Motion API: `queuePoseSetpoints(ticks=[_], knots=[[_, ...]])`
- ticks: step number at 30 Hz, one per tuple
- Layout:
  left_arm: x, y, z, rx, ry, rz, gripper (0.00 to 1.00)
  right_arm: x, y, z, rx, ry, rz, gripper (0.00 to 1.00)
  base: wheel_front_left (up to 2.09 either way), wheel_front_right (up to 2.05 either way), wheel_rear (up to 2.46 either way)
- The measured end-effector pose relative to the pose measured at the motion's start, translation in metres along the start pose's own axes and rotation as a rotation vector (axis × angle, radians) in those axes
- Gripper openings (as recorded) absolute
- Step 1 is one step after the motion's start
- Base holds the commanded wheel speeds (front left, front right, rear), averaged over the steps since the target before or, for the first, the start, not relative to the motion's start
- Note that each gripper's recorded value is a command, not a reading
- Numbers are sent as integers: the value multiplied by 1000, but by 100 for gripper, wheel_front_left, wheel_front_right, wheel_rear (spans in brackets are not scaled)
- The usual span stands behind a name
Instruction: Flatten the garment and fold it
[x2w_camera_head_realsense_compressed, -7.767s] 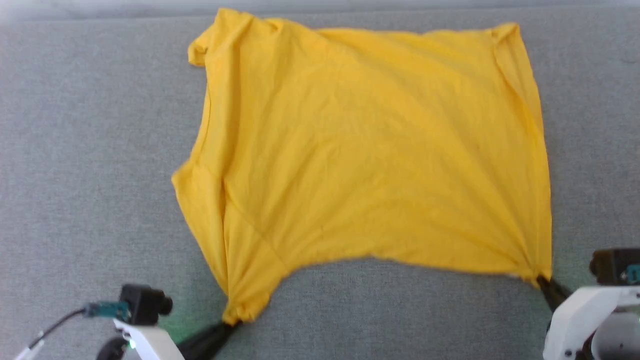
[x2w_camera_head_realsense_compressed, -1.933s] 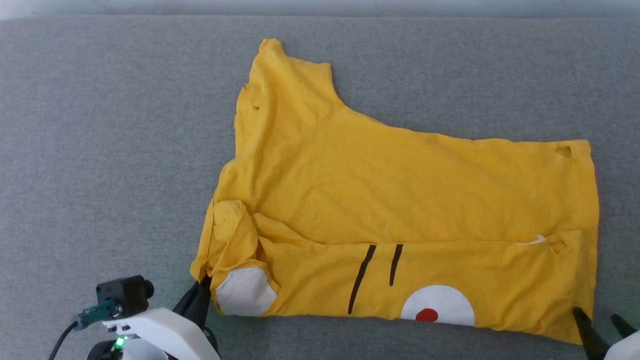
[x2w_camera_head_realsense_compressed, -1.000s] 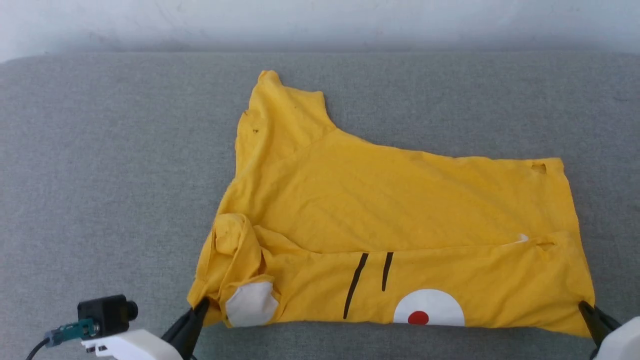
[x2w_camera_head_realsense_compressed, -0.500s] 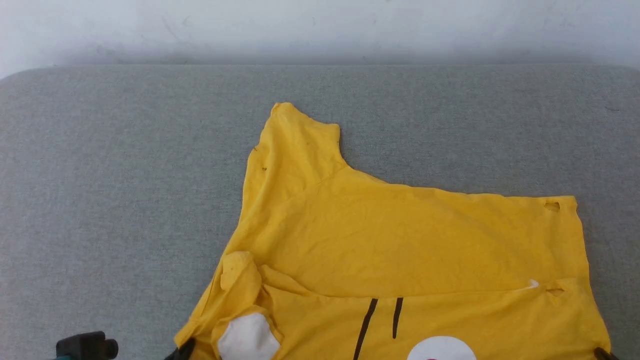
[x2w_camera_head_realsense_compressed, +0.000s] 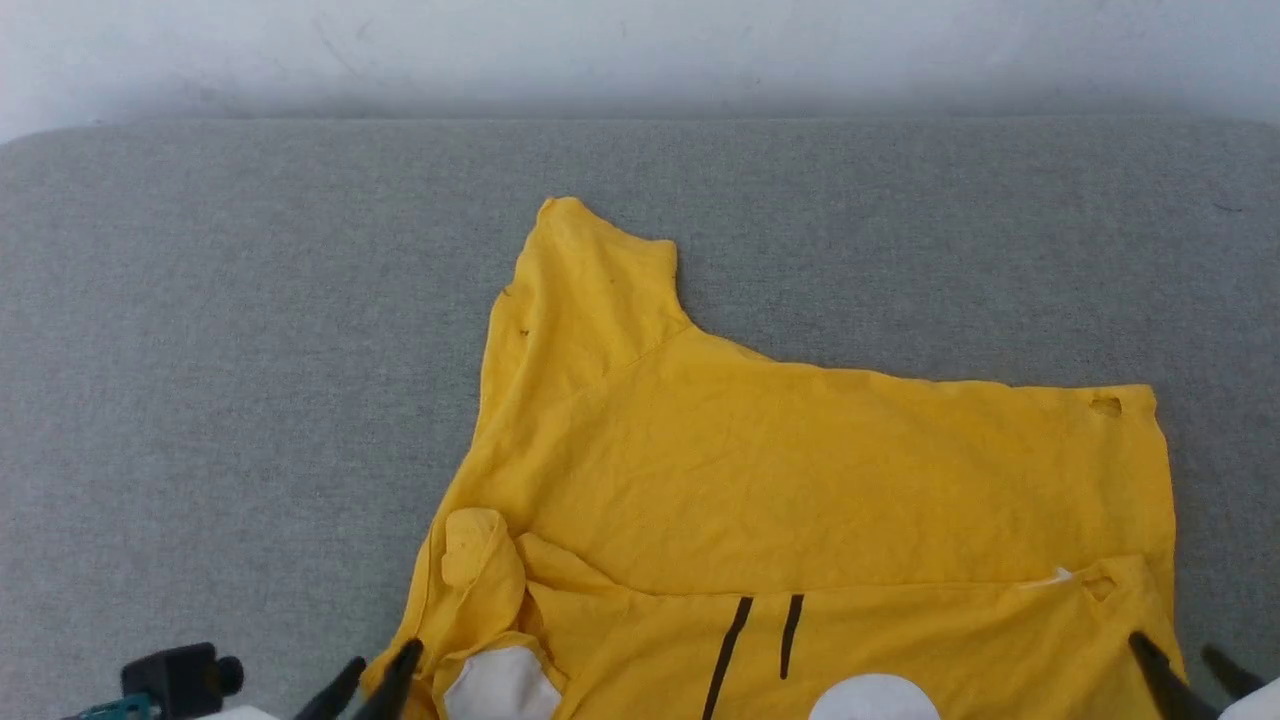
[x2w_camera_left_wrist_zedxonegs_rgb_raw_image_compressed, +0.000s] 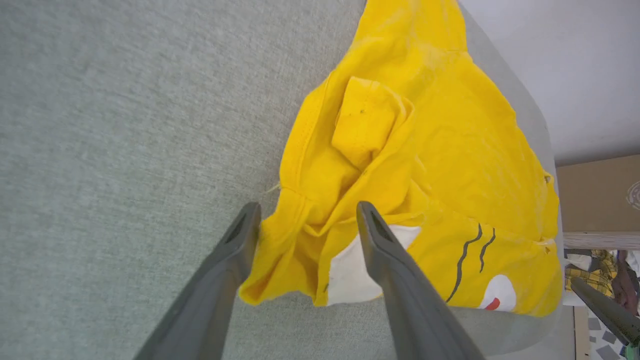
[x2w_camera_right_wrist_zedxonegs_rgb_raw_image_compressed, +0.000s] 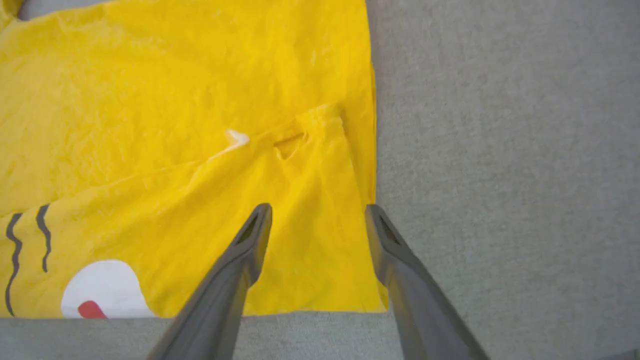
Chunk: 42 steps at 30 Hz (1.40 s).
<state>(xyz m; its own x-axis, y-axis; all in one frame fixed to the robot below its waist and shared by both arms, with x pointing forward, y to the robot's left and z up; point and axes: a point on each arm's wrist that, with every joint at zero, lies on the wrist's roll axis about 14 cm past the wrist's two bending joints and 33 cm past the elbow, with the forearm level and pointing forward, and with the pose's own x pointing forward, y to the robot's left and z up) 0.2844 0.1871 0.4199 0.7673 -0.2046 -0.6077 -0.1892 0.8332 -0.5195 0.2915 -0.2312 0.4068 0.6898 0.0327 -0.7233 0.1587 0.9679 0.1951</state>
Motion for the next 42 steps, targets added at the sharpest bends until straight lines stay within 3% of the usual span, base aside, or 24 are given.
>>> queuePoseSetpoints(ticks=[6,11,15,18,22,30,35,42], knots=[[-3,3,76,79,-320,29,100,-4,-3,74,-70,-315,-51,100,0,0,0],[-4,-23,160,196,-659,-6,100,-4,23,140,-170,-607,-34,100,0,0,0],[6,-60,209,340,-835,-98,100,6,47,167,-214,-735,12,100,0,0,0],[25,-86,230,469,-866,-156,100,22,60,169,-232,-746,43,100,0,0,0],[64,-116,245,573,-810,-234,100,44,66,163,-235,-723,66,100,0,0,0],[150,-144,255,716,-588,-287,100,82,64,144,-232,-667,70,100,0,0,0],[206,-136,212,784,-295,-300,100,101,56,131,-220,-627,55,100,0,0,0],[248,-116,172,752,-12,-296,100,110,32,116,-208,-582,-4,100,0,0,0]])
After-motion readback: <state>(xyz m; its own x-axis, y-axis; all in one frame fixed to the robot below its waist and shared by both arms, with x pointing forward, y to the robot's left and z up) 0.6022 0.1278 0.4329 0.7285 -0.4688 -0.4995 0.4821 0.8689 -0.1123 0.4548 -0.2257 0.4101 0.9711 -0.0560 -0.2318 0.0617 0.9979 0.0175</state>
